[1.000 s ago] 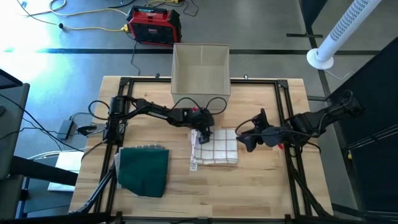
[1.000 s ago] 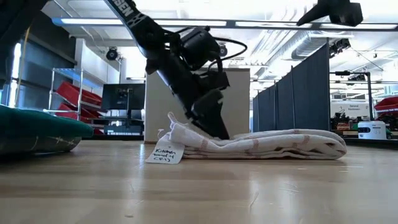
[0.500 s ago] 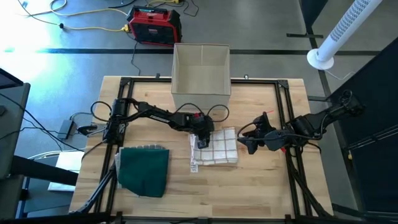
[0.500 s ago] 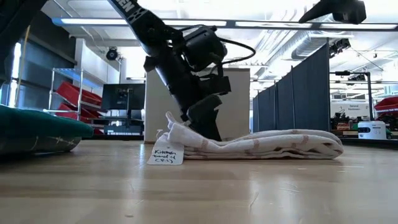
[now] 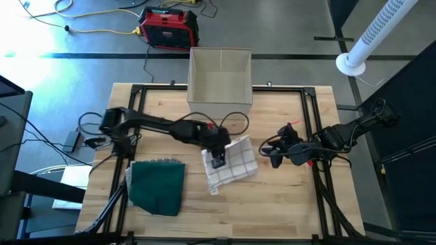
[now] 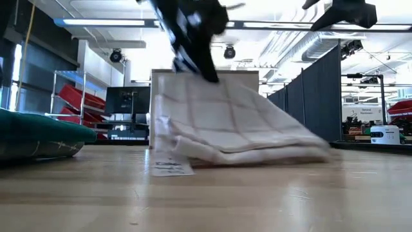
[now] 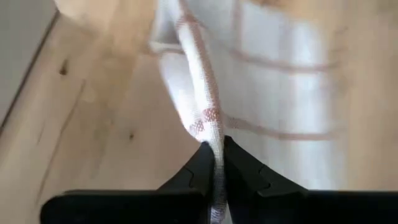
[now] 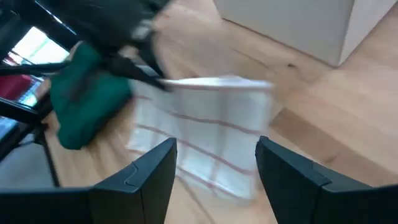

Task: Fold towel
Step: Stack the folded white patterned kitchen towel on top of the folded green kitchen towel

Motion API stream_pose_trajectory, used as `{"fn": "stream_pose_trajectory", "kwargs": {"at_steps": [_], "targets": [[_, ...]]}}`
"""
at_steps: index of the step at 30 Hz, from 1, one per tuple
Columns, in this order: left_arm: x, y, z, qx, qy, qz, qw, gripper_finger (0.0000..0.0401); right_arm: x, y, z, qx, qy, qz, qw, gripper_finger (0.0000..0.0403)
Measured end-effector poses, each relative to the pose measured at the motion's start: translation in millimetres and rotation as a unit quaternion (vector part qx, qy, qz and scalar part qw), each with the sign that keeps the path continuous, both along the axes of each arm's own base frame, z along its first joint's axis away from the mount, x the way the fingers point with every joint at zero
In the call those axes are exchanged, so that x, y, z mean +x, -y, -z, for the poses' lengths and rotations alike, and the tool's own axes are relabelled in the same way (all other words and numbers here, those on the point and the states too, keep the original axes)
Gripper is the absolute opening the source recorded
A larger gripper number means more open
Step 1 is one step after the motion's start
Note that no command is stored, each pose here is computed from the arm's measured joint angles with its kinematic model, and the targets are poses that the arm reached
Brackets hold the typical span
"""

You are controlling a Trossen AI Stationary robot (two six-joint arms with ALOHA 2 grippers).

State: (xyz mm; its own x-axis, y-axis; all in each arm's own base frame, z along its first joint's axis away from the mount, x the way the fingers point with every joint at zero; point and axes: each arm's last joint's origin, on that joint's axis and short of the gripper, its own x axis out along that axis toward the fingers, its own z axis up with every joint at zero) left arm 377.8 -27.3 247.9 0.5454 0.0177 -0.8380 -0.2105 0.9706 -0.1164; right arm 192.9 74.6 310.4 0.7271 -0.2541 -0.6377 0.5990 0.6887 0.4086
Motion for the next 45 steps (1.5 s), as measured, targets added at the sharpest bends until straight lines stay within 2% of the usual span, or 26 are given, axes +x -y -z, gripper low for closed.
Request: {"fn": "stream_pose_trajectory", "kwargs": {"at_steps": [7, 9, 13, 17, 21, 25, 29, 37, 42, 45], "targets": [[-52, 40, -62, -0.112, 0.022, 0.045, 0.992, 0.0014, -3, 3, 2, -0.061, -0.028, -0.019, 0.998, 0.0204], [-63, 51, -75, -0.14, 0.04, 0.043, 0.988, 0.0014, -4, 4, 3, -0.078, -0.034, -0.018, 0.996, 0.0204], [-87, 73, -106, -0.226, 0.081, 0.061, 0.969, 0.0014, -5, 5, 4, -0.103, -0.044, -0.014, 0.994, 0.0204], [-113, 98, -125, -0.297, 0.085, 0.074, 0.948, 0.0014, -7, 8, 5, -0.11, -0.056, -0.008, 0.992, 0.0204], [-146, 118, -137, -0.358, 0.032, 0.092, 0.929, 0.0014, -6, 11, 5, -0.108, -0.059, -0.001, 0.992, 0.0204], [-180, 123, -133, -0.351, -0.066, 0.066, 0.932, 0.0014, -4, 16, 5, -0.105, -0.06, 0.012, 0.993, 0.0204], [-203, 115, -121, -0.267, -0.126, 0.032, 0.955, 0.0014, -3, 19, 5, -0.095, -0.056, 0.03, 0.993, 0.0204], [-198, 103, -100, -0.284, -0.091, 0.029, 0.954, 0.0014, -3, 20, 6, -0.073, -0.056, 0.032, 0.995, 0.0204], [-199, 111, -117, -0.352, -0.042, 0.041, 0.934, 0.0014, -2, 19, 6, -0.052, -0.059, 0.023, 0.997, 0.0204], [-207, 112, -117, -0.344, -0.052, 0.051, 0.936, 0.0014, -3, 19, 6, -0.054, -0.061, 0.02, 0.996, 0.0204]]}}
